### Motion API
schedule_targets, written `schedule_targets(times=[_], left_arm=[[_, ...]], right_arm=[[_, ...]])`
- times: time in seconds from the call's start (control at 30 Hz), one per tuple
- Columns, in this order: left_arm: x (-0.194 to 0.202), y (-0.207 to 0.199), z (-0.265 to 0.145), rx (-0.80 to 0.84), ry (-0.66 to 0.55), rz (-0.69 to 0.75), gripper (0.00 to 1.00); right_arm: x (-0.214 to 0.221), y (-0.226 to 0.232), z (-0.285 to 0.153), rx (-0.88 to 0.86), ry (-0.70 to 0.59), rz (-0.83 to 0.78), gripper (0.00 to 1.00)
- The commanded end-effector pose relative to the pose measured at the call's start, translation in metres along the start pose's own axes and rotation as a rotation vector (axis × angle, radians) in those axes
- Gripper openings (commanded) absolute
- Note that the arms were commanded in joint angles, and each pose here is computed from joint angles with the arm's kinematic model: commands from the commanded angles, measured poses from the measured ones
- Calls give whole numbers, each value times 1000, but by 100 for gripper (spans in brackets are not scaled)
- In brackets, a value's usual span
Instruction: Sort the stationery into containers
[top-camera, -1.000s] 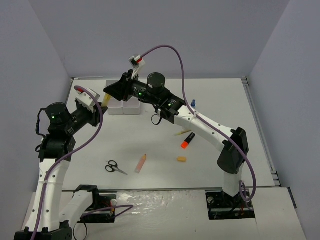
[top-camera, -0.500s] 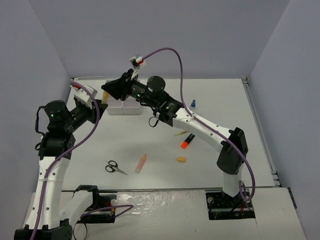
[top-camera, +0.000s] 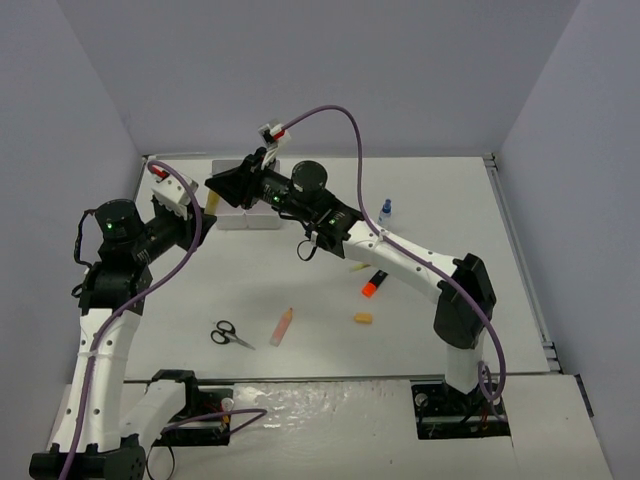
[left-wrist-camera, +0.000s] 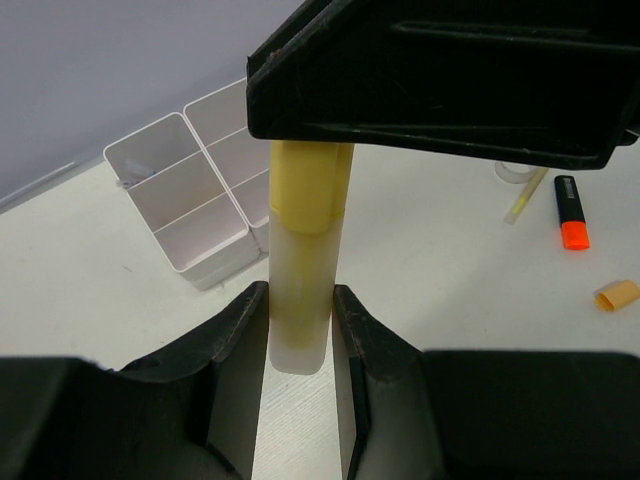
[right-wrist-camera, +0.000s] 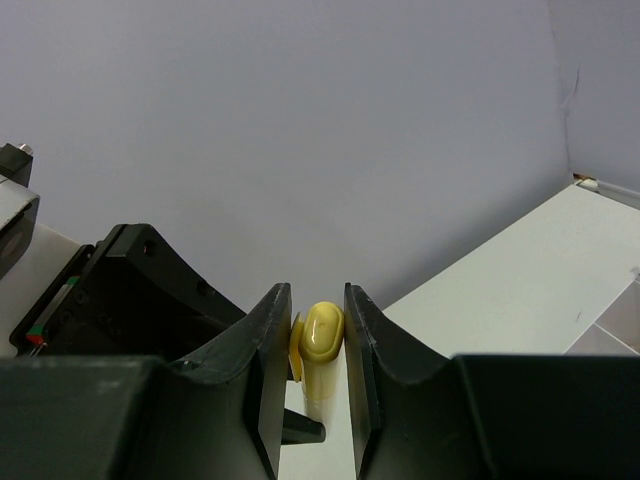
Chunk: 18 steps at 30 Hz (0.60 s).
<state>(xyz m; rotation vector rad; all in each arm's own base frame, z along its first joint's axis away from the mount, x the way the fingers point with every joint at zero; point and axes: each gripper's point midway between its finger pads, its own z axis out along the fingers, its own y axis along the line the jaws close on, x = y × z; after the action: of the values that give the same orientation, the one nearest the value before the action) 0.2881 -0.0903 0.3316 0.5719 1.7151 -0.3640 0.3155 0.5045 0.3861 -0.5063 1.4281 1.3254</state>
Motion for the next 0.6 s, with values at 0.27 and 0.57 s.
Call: schedule_targets(times=[0.27,0.57], left_arm=[[-145,1,-39,-57,-436,261,0],[-141,4,-37,-64,-434,246,0]], right_arm=[[110,-10,-19,60,339,-7,0],[131,-14,-27,64,376,24,0]])
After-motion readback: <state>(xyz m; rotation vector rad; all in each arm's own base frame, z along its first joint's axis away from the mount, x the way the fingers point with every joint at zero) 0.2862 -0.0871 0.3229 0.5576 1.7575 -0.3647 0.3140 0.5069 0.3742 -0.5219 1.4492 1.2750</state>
